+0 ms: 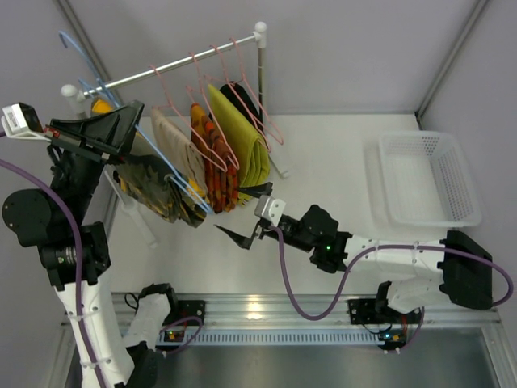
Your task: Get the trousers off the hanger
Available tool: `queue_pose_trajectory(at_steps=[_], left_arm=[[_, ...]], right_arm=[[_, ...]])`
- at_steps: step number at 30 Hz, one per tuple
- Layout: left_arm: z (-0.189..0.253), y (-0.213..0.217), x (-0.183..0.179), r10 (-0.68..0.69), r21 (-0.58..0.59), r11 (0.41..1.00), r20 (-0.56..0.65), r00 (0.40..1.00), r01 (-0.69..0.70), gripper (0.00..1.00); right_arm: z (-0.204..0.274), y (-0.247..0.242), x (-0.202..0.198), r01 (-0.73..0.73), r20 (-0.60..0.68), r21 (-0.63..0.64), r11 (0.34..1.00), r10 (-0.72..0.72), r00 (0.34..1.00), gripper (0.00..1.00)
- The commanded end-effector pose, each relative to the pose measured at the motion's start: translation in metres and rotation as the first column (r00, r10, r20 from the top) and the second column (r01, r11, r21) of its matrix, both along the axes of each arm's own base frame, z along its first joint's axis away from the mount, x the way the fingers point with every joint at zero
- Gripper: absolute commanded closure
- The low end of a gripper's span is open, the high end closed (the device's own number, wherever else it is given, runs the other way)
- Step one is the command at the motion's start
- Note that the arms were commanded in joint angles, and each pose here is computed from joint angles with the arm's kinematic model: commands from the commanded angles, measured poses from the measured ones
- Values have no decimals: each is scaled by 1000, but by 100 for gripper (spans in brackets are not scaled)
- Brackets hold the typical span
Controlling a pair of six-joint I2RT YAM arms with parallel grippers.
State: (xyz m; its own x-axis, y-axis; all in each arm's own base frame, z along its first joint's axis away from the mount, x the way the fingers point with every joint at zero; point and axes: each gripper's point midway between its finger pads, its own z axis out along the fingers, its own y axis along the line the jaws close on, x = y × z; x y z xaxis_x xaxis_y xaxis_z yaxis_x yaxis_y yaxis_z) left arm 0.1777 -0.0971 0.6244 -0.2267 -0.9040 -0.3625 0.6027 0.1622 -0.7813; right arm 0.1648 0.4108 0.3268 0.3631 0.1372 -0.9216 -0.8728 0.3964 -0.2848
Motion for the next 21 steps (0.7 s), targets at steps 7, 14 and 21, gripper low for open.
queue_pose_trajectory(at_steps=[7, 14, 21], left_arm=[[55, -8, -61, 3, 9, 1000, 239, 971, -5, 100], [56, -8, -67, 4, -3, 1000, 241, 970, -3, 100], [59, -10, -76, -2, -8, 1000, 256, 967, 4, 100]], right_arm=[[51, 42, -30, -124, 62, 149, 981, 115, 991, 0], [55, 64, -34, -125, 25, 181, 975, 123, 992, 1], [51, 79, -22, -82, -14, 192, 978, 86, 996, 1]])
